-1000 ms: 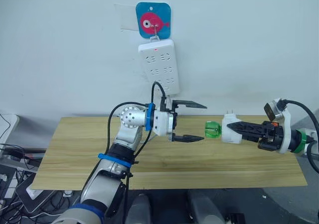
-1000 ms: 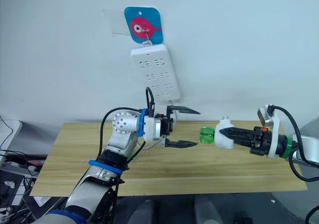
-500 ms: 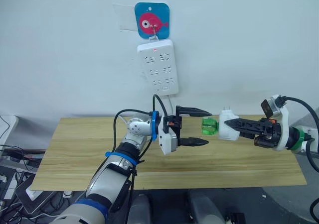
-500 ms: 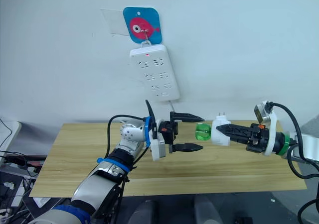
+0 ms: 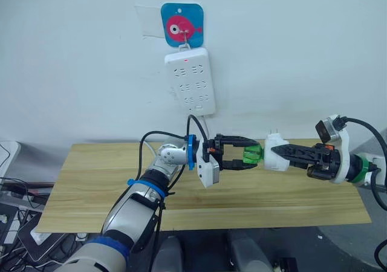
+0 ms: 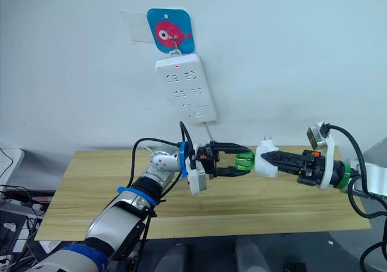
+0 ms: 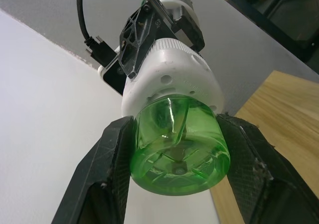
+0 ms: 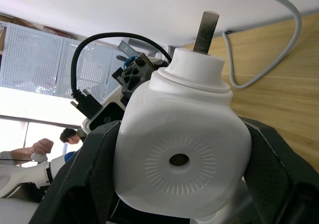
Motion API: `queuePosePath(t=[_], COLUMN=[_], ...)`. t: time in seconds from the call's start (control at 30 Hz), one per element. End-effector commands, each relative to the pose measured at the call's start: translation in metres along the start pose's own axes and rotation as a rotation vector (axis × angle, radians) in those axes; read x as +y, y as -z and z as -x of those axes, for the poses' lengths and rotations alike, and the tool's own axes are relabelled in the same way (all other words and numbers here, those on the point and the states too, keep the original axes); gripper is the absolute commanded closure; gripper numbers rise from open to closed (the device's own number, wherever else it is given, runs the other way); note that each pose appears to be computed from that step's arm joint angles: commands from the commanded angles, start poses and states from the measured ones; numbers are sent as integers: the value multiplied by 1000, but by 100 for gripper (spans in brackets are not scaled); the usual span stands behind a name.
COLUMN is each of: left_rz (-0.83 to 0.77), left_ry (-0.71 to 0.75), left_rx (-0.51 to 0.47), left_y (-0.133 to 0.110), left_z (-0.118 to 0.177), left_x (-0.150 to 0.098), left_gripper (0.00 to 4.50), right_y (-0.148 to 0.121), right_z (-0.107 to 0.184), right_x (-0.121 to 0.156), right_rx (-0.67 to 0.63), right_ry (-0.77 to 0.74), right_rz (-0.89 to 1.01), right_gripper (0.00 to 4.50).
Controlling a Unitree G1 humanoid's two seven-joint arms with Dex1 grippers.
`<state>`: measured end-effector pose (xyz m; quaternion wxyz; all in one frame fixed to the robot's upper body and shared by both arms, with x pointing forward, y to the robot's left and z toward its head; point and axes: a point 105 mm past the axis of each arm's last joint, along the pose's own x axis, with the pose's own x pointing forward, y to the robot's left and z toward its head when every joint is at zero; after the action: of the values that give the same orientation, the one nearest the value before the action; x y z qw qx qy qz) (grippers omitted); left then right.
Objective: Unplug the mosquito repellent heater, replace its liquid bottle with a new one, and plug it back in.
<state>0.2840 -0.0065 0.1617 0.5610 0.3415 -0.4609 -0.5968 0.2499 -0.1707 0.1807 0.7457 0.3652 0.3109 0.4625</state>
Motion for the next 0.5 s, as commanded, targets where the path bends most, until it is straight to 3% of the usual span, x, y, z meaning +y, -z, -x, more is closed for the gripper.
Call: queuePosePath(t=[0.03,0.07,0.13,0.2,0.27,0.33,0.43,0.5], left_rz=[15,41,237,607,1101,1468,1878,2038], left_ry=[-19,-23,-20,-42,18,78,166,171], left_rx=[-14,-14,-30,-37,-48,-41,32,99], left_y=[-1,-1,2,11,10,2,-4,0], left_z=[-2,-2,-4,-5,-5,-4,5,8], left_x=[5,6,5,10,10,7,-6,-16], left_gripper=[225,225,225,225,225,225,225,225], right_y=[-3,-3,-2,1,9,13,15,15], right_z=[0,0,1,3,4,5,4,2], right_x=[15,16,15,14,13,12,11,10], right_rx=[-1,0,11,32,80,98,109,109], right_ry=[-55,-55,-43,-24,11,24,35,41], right_rz=[45,45,45,45,52,45,49,55], right_gripper=[138,138,138,138,138,138,138,138])
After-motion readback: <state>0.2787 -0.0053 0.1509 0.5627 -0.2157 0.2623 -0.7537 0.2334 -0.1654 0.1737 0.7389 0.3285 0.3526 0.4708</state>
